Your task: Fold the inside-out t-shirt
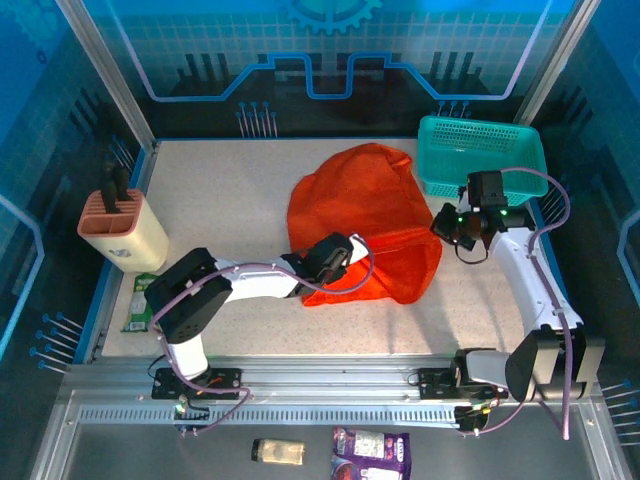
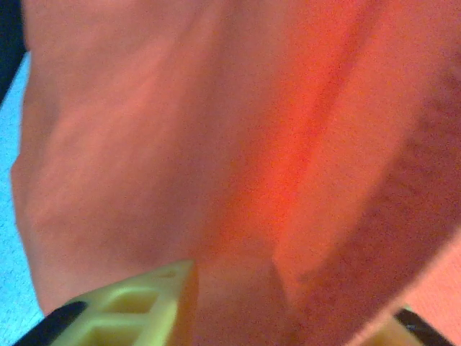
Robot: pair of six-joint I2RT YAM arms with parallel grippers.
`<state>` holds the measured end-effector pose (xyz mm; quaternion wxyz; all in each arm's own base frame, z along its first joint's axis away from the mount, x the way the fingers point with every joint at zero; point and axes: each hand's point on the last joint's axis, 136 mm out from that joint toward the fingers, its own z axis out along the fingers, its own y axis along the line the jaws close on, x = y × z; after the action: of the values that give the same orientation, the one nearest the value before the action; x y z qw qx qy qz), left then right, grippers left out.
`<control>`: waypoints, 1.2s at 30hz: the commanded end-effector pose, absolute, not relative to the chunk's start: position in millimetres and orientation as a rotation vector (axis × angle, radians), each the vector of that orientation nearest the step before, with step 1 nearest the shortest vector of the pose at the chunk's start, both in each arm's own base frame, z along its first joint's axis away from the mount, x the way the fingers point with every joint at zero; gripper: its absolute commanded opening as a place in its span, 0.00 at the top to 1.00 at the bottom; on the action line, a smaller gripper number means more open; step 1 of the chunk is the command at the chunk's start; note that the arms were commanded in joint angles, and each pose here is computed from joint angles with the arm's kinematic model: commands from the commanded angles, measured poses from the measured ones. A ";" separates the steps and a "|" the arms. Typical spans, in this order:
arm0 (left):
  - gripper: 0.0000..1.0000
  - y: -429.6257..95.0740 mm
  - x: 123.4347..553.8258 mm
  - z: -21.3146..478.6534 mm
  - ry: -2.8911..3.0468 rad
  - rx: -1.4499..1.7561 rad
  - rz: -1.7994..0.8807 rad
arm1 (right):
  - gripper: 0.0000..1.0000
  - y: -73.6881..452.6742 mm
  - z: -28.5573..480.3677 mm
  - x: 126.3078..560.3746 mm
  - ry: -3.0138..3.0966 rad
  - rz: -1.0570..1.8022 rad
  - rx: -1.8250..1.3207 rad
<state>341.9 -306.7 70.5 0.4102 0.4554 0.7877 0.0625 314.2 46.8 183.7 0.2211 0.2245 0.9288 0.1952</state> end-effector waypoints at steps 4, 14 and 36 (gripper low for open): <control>0.94 -331.0 318.1 89.9 2.035 1.203 -0.199 | 1.00 44.7 188.9 319.2 2.560 0.583 0.563; 1.00 -323.4 349.2 182.4 2.132 0.944 -0.394 | 0.81 40.2 162.8 330.6 2.658 0.507 0.424; 1.00 -329.2 340.8 256.4 2.212 0.892 -0.660 | 0.96 220.4 148.2 258.6 2.135 0.499 -0.679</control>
<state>353.9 -328.6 240.3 0.3385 0.3354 0.8494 -0.2268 230.6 210.3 136.6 0.3253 -0.2325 0.8848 0.2392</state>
